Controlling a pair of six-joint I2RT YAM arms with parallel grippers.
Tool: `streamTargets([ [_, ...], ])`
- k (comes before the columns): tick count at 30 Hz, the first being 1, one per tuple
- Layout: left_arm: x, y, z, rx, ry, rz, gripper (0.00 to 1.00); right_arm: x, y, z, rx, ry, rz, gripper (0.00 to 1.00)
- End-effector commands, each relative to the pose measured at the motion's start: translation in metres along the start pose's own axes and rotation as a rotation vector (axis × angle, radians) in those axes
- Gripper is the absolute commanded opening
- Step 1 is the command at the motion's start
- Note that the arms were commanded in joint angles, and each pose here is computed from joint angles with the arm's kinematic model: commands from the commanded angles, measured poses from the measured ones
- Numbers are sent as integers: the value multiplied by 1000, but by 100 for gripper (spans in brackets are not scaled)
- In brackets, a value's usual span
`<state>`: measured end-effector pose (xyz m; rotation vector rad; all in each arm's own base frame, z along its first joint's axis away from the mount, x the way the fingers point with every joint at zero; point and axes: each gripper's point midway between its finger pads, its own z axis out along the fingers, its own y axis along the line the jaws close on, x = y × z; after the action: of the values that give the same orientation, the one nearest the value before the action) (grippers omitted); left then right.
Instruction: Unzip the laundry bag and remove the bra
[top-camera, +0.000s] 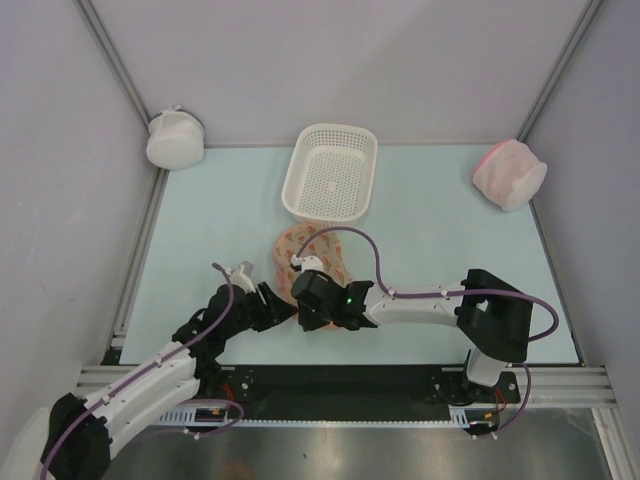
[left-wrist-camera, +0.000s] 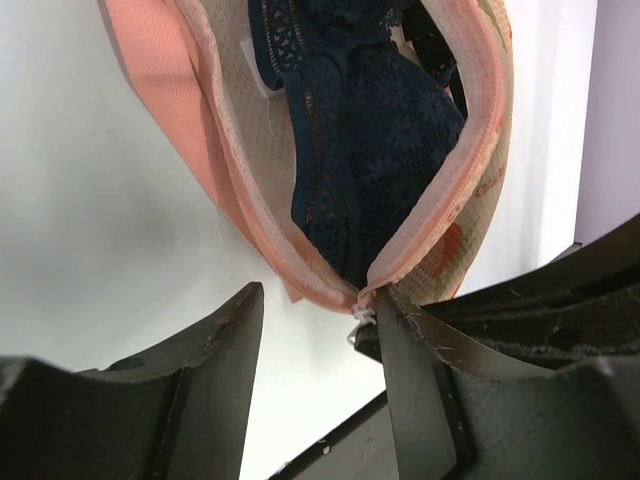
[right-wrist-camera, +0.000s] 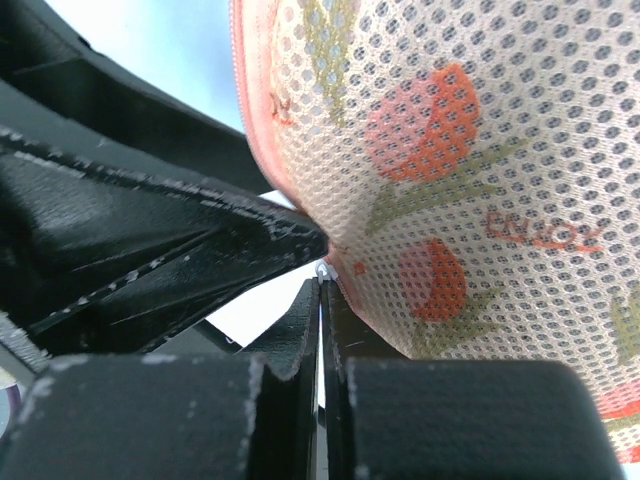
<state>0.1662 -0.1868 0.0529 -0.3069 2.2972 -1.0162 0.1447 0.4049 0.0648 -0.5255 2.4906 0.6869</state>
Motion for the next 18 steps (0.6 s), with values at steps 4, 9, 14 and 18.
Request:
streamTargets([
  [4,-31,-42,3,119,-91,15,51,-10,14,-2,-34,-34,0,0],
  [9,-31,-42,4,134,-102,3,45,-8,11,-4,-30,-36,8,0],
  [14,-22,-35,7,134,-80,-23,38,-6,10,-3,-29,-35,12,0],
  [18,-21,-34,8,136,-79,-27,29,-5,11,-4,-31,-34,12,0],
])
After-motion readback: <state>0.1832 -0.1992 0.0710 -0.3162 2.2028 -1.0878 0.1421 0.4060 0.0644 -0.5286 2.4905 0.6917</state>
